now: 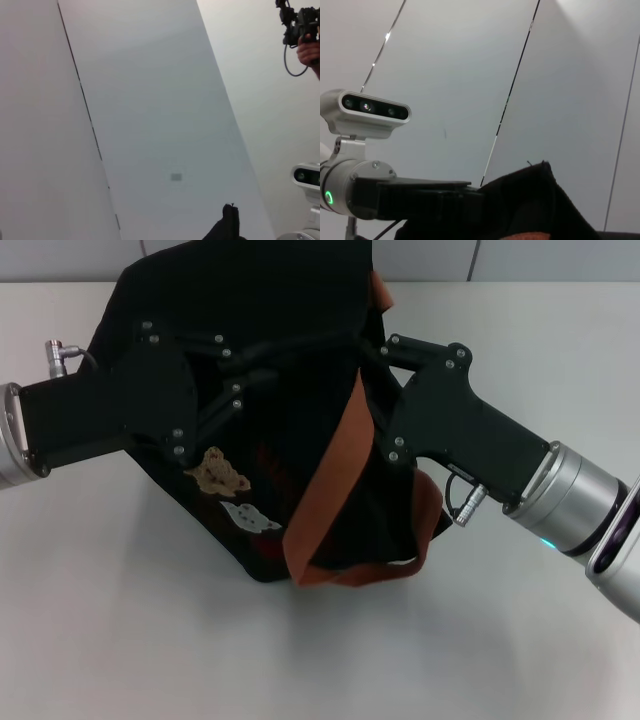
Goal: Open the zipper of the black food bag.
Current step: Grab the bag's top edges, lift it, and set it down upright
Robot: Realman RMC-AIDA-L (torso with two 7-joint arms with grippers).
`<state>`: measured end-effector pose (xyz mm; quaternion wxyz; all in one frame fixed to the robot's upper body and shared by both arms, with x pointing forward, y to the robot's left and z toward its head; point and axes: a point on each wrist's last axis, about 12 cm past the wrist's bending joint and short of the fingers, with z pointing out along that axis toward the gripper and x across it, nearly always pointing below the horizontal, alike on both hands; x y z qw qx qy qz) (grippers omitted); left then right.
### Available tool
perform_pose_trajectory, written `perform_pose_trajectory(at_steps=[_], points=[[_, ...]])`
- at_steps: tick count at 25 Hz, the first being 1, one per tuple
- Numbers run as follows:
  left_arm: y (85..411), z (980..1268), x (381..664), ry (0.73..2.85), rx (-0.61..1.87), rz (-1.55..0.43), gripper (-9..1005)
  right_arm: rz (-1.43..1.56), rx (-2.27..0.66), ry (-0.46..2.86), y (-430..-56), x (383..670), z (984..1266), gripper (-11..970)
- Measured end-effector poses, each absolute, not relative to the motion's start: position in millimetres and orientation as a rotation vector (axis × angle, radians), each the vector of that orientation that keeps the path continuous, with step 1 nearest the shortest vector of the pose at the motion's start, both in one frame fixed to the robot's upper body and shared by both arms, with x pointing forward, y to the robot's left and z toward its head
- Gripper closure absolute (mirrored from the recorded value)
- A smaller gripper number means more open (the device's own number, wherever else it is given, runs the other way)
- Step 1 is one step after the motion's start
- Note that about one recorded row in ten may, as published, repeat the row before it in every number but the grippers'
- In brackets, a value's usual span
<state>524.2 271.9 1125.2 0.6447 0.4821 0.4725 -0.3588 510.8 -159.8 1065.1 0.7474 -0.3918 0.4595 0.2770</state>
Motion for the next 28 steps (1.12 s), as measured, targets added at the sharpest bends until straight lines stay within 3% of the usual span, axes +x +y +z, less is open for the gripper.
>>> perform_pose_trajectory(at_steps=[3,10,28], points=[[272.7,1125.3,524.7,1.079,1.095,-0.811,896,0.594,-0.842,1.024,-162.1,510.0,1062.8,706],[270.8,1123.3,523.8,1.081,1.090,-0.827,896,0.565,-0.771,1.064,-162.6,513.6,1062.2,581],[270.8,1121.6,523.5,1.083,1.087,-0.822,896,0.534,-0.636,1.126,-168.0,513.2,1059.1,583]])
